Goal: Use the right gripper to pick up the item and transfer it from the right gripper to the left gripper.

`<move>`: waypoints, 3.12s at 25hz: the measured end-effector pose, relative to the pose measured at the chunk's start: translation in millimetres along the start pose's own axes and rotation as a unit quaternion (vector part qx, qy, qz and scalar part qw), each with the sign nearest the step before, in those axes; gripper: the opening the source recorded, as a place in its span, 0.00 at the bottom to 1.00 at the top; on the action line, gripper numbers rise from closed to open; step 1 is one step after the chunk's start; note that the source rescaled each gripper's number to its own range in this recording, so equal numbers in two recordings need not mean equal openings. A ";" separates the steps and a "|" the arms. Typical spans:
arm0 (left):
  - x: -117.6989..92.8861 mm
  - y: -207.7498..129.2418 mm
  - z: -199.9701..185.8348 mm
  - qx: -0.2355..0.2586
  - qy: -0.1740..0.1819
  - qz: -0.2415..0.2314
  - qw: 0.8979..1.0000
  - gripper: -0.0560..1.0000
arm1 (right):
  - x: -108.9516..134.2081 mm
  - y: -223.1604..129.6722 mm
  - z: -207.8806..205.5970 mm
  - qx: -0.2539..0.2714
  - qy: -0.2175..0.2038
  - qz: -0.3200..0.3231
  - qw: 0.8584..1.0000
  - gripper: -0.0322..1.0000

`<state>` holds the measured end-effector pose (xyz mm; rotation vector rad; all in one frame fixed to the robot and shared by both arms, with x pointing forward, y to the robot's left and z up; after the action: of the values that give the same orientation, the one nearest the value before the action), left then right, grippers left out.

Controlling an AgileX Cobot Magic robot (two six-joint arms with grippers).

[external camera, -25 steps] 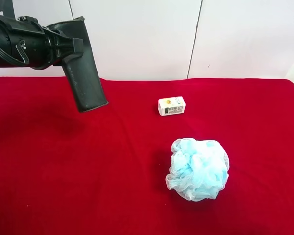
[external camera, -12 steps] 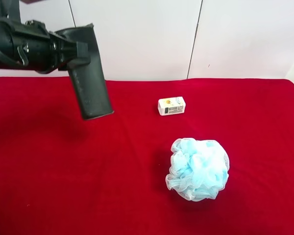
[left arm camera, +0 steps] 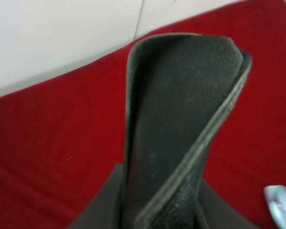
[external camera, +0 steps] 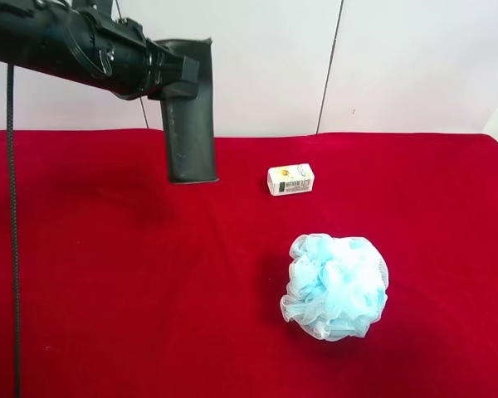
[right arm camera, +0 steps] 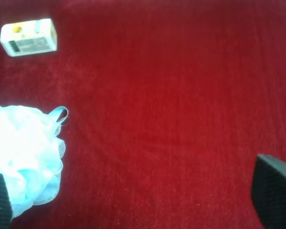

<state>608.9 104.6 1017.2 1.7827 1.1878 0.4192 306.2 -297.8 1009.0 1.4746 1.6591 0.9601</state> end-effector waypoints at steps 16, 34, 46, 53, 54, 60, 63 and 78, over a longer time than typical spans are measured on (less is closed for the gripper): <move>164.8 -75.6 27.2 0.108 0.125 -0.125 0.978 0.07 | -0.3 0.0 0.0 0.000 -0.002 0.001 1.000 1.00; 200.2 -85.2 59.3 0.133 0.140 -0.100 0.976 0.05 | -0.2 -0.1 0.1 0.000 -0.002 0.001 1.000 1.00; 209.8 -84.4 58.9 0.130 0.159 -0.066 0.976 0.74 | -0.2 -0.1 0.1 0.000 -0.002 0.001 1.000 1.00; 210.6 -84.0 58.8 0.129 0.161 -0.063 0.976 0.99 | -0.2 -0.1 0.1 0.000 -0.002 0.001 1.000 1.00; 210.6 -84.0 58.8 0.129 0.161 -0.063 0.976 1.00 | -0.2 -0.1 0.1 0.000 -0.002 0.001 1.000 1.00; 211.2 -84.6 58.4 0.132 0.162 -0.053 0.977 1.00 | -0.2 -0.1 0.1 0.000 -0.002 0.001 1.000 1.00; 211.7 -85.1 58.1 0.135 0.162 -0.043 0.977 1.00 | -0.2 -0.1 0.1 0.000 -0.002 0.001 1.000 1.00; 193.3 -64.1 -20.0 0.200 0.158 -0.077 0.964 1.00 | -6.1 -0.6 -0.4 0.002 -0.041 0.022 0.999 1.00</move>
<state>652.2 287.3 935.8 1.9927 1.7227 0.4029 306.1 -304.0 1008.8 1.5385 1.5763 0.9097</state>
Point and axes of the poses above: a point on each arm's last joint axis where the gripper is mounted, z pointing out along that axis toward the gripper, x along the wrist's bending axis when the last joint is at zero, y = z × x, the point moved 8 cm from there along z, pointing out along that axis toward the gripper, and after that the axes turned 1 degree about -z, right-handed, at the moved point
